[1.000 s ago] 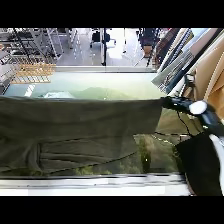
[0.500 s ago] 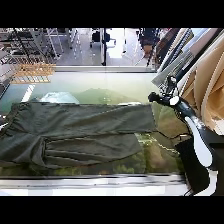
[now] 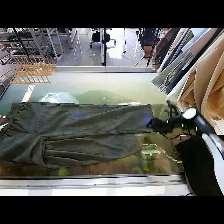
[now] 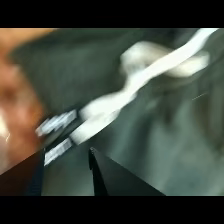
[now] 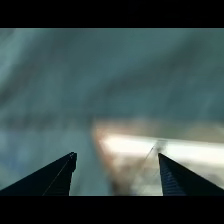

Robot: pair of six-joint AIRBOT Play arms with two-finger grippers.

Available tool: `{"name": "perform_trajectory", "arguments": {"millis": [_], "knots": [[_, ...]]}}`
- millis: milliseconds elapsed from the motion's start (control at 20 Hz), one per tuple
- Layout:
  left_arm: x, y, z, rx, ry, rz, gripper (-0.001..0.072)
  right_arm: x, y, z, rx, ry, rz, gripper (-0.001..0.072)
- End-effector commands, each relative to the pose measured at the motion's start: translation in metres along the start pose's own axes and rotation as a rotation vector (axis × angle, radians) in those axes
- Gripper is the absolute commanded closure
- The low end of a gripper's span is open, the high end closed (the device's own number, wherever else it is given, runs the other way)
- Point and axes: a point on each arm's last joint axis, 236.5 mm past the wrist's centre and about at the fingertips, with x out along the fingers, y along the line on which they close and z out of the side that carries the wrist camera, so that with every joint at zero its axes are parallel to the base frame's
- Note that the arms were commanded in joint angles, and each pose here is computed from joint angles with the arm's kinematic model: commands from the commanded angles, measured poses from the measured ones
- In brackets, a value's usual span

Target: Fold the clothes and pants, and hang the long-sleeved shirts on hangers.

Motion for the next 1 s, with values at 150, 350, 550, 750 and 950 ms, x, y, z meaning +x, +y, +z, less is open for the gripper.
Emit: {"name": "perform_trajectory", "arguments": {"millis": [150,350,550,750,950], "knots": [[0.018,0.008,-0.024,-0.059,-0.005,-0.107,0.0144,0.012,0.025,-0.111,0.168,0.181,0.168,0.015],[0.025,0.003,-0.011,-0.051,-0.048,-0.111,0.0146,0.03,0.016,-0.122,0.198,0.186,0.131,0.015],[0.042,-0.004,-0.012,-0.042,-0.02,-0.122,0.0324,0.053,0.015,-0.118,0.199,0.162,0.08,0.015],[0.038,-0.053,0.005,-0.109,-0.07,-0.342,0.0687,0.089,0.022,-0.106,0.222,0.098,0.052,0.0255],[-0.001,-0.113,0.027,-0.13,-0.155,-0.648,0.0687,0.093,0.033,-0.092,0.225,0.04,0.081,0.0666]]}}
